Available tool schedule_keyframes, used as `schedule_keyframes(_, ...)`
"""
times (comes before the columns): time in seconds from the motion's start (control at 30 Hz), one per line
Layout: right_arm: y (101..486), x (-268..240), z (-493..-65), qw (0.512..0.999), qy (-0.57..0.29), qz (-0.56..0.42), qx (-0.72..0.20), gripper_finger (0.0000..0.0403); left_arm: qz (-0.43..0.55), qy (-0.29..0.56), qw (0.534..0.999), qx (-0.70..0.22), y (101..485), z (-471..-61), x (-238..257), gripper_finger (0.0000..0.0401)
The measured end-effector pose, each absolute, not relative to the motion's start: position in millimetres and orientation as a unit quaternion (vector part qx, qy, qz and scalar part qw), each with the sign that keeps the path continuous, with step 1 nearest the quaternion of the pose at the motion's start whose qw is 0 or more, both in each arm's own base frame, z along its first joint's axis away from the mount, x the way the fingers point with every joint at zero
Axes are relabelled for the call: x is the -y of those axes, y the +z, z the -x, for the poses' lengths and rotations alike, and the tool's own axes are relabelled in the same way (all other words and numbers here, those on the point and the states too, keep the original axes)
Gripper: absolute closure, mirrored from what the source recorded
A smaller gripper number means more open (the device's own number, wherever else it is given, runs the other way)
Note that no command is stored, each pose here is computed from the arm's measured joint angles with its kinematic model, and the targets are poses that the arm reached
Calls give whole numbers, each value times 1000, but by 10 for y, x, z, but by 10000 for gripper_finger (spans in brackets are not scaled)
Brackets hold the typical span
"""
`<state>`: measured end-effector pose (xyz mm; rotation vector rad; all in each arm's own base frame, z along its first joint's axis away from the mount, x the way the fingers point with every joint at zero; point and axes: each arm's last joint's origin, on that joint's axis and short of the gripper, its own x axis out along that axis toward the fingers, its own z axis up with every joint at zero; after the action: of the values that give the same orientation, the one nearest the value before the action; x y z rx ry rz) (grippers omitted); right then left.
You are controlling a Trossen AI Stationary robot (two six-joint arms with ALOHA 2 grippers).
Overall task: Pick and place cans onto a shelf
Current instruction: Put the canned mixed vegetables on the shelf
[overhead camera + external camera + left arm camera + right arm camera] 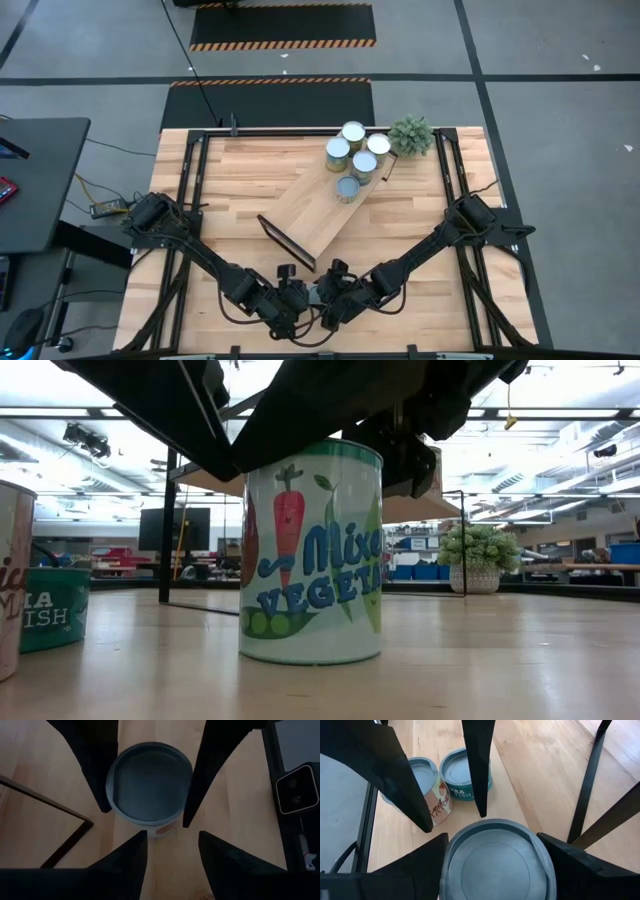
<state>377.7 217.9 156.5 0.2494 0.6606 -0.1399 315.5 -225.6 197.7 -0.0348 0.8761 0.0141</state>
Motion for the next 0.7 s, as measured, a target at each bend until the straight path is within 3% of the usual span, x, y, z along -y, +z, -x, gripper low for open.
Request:
schedule_keyframes(0.33, 1586, -2176, -3752, 930, -58, -123, -340, 113, 19, 5, 906, -423, 2015, -3142, 2246, 219)
schedule_keyframes(0.7, 1792, -2114, -3629, 921, -55, -109, -369, 113, 58, -21, 918, -392, 2459, -3019, 2131, 219)
